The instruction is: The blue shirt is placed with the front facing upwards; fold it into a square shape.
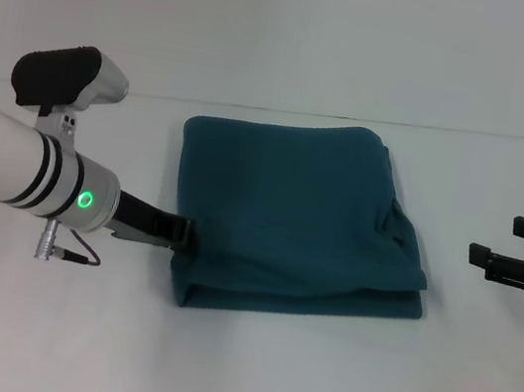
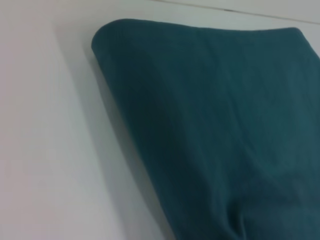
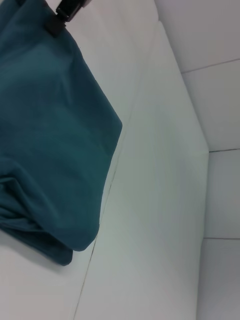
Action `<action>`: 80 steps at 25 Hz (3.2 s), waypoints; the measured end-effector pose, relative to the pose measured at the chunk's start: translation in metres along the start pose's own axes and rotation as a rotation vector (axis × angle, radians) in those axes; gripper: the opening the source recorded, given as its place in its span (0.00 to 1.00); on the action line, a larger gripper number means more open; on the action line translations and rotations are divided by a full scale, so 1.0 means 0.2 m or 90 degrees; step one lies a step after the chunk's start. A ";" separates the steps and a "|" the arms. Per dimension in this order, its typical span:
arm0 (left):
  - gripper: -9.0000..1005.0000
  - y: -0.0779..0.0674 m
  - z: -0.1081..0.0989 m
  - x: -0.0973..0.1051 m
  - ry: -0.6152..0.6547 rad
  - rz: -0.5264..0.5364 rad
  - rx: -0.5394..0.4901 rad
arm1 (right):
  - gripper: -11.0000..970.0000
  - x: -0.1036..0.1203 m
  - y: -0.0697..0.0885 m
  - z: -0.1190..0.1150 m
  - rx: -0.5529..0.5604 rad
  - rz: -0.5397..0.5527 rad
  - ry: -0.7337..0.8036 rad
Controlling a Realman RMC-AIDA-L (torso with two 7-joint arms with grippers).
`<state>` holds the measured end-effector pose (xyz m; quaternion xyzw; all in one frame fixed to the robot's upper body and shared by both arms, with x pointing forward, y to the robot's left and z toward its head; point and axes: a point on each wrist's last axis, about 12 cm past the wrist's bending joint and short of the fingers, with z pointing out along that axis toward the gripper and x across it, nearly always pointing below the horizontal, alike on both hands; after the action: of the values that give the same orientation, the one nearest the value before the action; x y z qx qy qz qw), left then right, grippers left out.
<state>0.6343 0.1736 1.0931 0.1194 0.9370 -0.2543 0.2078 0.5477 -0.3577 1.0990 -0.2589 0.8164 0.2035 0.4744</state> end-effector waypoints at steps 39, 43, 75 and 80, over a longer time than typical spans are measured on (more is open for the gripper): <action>0.11 0.18 -0.14 0.07 -0.035 0.006 -0.077 | 0.94 -0.01 -0.01 0.12 0.028 0.006 0.017; 0.10 0.18 -0.14 0.10 -0.037 0.001 -0.075 | 0.94 -0.01 -0.01 0.13 0.026 0.003 0.021; 0.54 0.09 -0.29 -0.07 -0.224 0.009 0.015 | 0.94 -0.09 0.05 0.27 -0.024 -0.012 0.034; 0.73 0.04 -0.33 -0.12 -0.322 0.041 0.105 | 0.94 -0.16 0.10 0.35 -0.056 -0.013 0.041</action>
<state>0.6371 0.2127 1.1523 0.0982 0.8271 -0.3445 0.4331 0.5954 -0.2954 1.0958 -0.2939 0.8190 0.2258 0.4380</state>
